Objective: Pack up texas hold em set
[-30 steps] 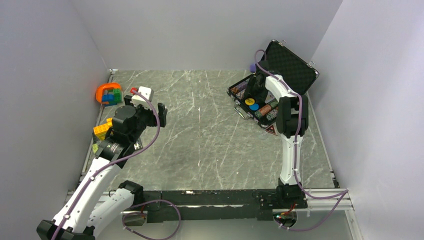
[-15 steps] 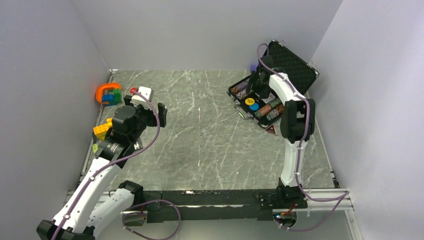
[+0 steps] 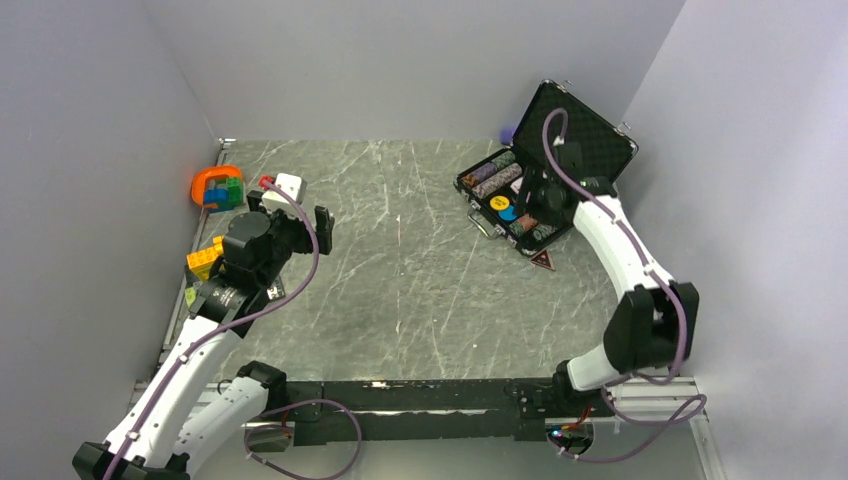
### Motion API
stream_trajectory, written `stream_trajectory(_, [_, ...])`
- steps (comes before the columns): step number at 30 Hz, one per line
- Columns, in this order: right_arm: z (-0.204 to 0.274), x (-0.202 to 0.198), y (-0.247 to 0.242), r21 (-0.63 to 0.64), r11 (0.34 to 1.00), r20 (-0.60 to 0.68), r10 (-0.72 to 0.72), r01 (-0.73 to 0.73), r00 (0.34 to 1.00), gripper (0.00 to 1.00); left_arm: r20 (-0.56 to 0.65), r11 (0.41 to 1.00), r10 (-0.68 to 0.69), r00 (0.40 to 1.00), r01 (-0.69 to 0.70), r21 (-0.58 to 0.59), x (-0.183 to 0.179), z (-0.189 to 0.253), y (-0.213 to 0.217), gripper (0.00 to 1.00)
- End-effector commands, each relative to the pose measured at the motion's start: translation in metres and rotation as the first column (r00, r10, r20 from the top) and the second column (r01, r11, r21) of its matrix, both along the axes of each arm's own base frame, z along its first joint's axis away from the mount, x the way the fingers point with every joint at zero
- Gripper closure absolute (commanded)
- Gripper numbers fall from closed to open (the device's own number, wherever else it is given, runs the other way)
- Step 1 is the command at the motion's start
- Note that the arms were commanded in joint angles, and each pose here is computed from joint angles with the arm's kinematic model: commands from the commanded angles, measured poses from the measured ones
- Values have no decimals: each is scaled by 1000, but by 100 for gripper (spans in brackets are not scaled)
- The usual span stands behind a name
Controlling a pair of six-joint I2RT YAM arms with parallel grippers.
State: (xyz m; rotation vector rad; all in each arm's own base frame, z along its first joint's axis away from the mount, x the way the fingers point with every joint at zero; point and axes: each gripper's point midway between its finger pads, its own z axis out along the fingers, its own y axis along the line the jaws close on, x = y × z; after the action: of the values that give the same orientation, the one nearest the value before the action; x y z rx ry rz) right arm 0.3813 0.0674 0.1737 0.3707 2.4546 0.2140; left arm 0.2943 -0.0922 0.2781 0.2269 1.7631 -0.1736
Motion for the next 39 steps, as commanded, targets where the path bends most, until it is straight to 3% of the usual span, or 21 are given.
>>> stream_trajectory(1, [-14, -37, -2, 2, 1000, 13, -31, 31, 999, 34, 34, 1000, -18, 999, 18, -9, -1, 9, -3, 2])
stream_trajectory(5, [-51, -67, -10, -21, 998, -47, -67, 66, 997, 36, 32, 1000, -21, 999, 22, -11, -1, 9, -4, 2])
stream_trajectory(10, [-77, -77, -10, -19, 997, -87, -75, 74, 993, 37, 30, 1000, -20, 999, 20, -12, 0, 8, -4, 2])
stream_trajectory(39, [-137, -49, -26, -174, 984, -191, -68, 34, 979, 35, 18, 1000, -15, 1000, 15, -1, 2, 3, -4, 2])
